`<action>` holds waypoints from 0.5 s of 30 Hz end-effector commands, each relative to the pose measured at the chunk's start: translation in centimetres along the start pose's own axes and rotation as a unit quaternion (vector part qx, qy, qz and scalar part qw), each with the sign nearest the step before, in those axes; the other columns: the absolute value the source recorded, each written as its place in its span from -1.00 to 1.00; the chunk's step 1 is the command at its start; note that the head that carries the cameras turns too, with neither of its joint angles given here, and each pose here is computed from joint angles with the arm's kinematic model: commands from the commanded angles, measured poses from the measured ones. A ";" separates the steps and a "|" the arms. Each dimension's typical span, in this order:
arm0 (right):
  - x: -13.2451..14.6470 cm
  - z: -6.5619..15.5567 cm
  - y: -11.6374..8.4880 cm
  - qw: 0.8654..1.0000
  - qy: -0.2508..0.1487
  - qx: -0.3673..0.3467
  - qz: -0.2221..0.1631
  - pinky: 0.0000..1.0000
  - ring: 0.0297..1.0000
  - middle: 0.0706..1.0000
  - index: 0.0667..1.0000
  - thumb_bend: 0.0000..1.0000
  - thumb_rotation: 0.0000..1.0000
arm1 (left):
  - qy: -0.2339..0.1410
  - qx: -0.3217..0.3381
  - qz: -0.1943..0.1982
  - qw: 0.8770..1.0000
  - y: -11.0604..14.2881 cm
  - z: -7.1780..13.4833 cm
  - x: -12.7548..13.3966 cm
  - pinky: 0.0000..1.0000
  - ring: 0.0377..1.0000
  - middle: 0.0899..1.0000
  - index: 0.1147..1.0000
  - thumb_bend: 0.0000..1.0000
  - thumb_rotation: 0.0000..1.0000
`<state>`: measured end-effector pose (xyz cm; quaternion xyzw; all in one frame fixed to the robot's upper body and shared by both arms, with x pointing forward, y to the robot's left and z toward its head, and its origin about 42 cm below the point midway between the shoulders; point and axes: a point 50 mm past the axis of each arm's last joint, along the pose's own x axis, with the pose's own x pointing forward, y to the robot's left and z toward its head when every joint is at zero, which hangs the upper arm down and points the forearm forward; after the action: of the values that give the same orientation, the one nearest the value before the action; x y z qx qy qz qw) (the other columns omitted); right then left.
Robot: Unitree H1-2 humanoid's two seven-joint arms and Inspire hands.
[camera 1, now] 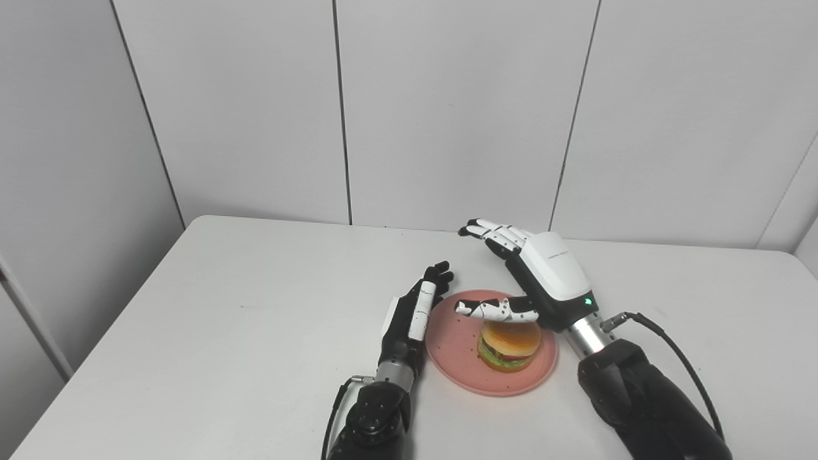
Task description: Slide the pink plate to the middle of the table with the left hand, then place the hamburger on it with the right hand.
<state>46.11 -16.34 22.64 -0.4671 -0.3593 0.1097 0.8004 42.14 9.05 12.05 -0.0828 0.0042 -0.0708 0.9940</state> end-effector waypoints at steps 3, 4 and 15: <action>0.0 -1.3 -0.8 0.992 0.061 0.098 -0.055 0.39 0.67 0.80 0.63 0.52 1.00 | 0.000 -0.005 0.001 1.000 0.2 0.7 0.5 0.99 0.86 0.75 0.67 0.84 1.00; -0.4 -1.7 -0.4 0.985 0.085 0.135 -0.068 0.44 0.69 0.80 0.65 0.56 1.00 | -0.001 -0.006 0.006 1.000 0.3 0.7 0.5 1.00 0.88 0.78 0.69 0.84 1.00; -3.3 -3.3 3.1 0.847 0.258 0.420 -0.198 0.80 0.76 0.82 0.74 0.58 1.00 | -0.032 0.031 0.078 0.996 2.4 0.6 0.4 1.00 1.00 0.99 0.93 0.91 0.98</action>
<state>45.36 -18.97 15.43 -0.0396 -0.1265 -0.0350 0.9906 42.34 10.64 11.86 -0.0701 -0.0128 -0.0092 0.9974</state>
